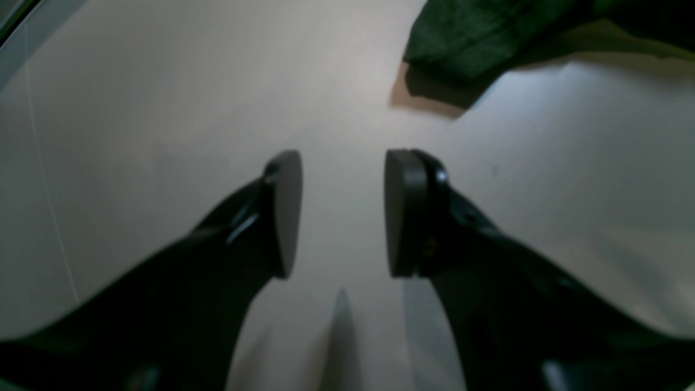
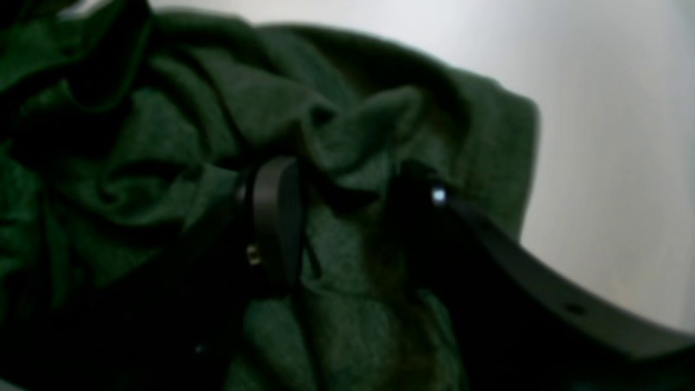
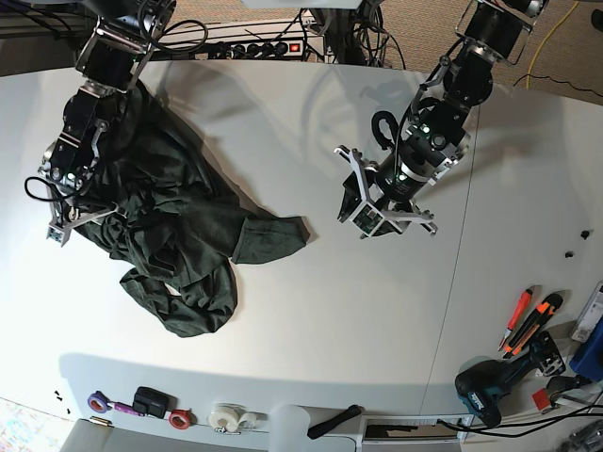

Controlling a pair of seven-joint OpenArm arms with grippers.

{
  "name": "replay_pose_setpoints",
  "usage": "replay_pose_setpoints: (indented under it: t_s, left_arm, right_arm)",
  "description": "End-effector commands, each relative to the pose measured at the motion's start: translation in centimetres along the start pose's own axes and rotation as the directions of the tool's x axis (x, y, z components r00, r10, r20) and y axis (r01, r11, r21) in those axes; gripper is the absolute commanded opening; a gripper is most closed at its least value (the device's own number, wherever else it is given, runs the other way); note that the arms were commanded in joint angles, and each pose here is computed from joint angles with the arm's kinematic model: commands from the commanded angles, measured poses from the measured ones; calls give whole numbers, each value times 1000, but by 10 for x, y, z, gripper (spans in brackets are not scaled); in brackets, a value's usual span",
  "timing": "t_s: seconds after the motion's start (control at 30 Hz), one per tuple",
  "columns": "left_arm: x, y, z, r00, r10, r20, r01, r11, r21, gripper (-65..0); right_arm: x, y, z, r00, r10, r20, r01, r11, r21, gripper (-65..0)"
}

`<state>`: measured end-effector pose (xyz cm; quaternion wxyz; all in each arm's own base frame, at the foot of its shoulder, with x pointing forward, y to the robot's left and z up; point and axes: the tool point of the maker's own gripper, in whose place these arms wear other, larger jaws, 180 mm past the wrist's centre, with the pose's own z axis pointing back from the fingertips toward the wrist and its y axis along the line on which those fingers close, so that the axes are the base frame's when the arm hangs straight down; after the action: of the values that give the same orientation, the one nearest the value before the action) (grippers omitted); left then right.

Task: Layout the t-shirt on the table in an organized manner, then fold the t-shirt properly
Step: 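Lower the right gripper and release the shirt fabric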

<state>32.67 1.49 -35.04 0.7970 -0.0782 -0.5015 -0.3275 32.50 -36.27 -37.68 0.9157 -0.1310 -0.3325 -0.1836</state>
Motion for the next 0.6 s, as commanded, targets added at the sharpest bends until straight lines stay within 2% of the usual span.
replay_pose_setpoints:
  t_s: [0.0, 0.07, 0.2, 0.4, 0.57]
  left_arm:
    - [17, 7, 1, 998, -7, 55, 6, 1000, 16, -392]
    - [17, 7, 1, 998, -6, 56, 5, 1000, 15, -392]
    - [17, 7, 1, 998, -6, 56, 6, 1000, 16, -392]
    - [10, 7, -1, 999, -2, 36, 2, 1000, 15, -392]
    - [-10, 7, -7, 1000, 9, -4, -9, 1000, 11, -392]
  right_arm:
    - [20, -2, 3, 998, 7, 55, -8, 1000, 6, -480]
    - [23, 0, 4, 998, 16, 64, -17, 1000, 17, -650]
    - [45, 3, 18, 990, 16, 138, -19, 1000, 22, -650]
    - [93, 9, 70, 957, 29, 288, -39, 999, 29, -650]
    - [103, 10, 95, 943, 48, 331, -57, 998, 16, -650]
